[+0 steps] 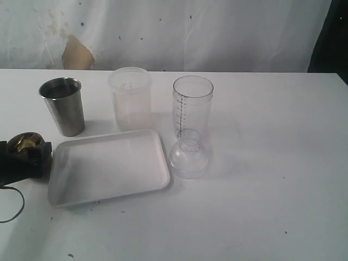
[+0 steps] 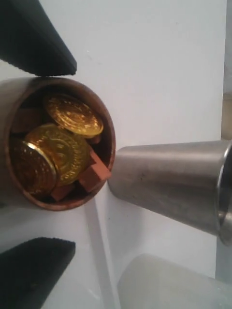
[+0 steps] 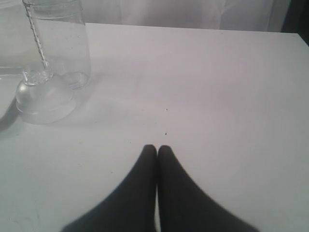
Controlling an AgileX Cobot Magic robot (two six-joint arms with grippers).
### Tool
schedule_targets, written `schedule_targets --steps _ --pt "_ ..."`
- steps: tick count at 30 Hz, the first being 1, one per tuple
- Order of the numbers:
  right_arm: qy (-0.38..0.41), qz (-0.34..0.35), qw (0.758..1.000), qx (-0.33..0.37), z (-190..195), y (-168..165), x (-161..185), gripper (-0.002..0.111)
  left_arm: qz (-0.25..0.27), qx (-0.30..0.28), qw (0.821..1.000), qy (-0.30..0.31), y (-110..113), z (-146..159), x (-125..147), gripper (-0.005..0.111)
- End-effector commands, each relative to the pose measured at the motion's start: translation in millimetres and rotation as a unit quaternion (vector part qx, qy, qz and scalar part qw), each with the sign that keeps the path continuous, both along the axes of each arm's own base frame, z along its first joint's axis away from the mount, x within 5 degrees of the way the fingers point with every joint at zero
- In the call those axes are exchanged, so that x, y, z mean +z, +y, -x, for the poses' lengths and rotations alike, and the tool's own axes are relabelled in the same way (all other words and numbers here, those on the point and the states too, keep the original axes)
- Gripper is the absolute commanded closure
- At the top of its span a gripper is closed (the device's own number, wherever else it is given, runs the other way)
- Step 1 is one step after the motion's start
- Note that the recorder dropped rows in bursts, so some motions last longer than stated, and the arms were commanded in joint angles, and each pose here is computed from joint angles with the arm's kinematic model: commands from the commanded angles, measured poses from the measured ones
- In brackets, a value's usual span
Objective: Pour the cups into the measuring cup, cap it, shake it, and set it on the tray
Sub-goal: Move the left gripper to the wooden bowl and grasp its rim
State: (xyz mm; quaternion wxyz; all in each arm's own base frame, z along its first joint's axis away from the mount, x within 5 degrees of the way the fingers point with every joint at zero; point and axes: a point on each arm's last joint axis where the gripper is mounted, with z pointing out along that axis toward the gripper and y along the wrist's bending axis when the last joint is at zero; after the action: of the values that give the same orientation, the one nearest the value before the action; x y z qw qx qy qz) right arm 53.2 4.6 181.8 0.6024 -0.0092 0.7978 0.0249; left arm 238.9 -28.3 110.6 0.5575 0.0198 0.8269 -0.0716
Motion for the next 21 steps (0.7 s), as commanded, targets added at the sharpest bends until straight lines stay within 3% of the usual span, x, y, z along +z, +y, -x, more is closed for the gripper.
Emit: schedule_targets --steps 1,10,21 --pt "-0.006 0.001 1.000 0.001 0.0 0.0 -0.4 0.108 0.003 0.010 1.000 -0.017 0.7 -1.8 -10.0 0.021" --pt "-0.006 0.001 1.000 0.001 0.0 0.0 -0.4 0.108 -0.003 0.019 1.000 0.023 2.6 0.9 -36.4 0.021" --pt "-0.005 -0.015 1.000 -0.003 0.0 0.0 -0.4 0.108 -0.003 0.022 1.000 -0.004 1.4 -18.4 -33.8 0.021"
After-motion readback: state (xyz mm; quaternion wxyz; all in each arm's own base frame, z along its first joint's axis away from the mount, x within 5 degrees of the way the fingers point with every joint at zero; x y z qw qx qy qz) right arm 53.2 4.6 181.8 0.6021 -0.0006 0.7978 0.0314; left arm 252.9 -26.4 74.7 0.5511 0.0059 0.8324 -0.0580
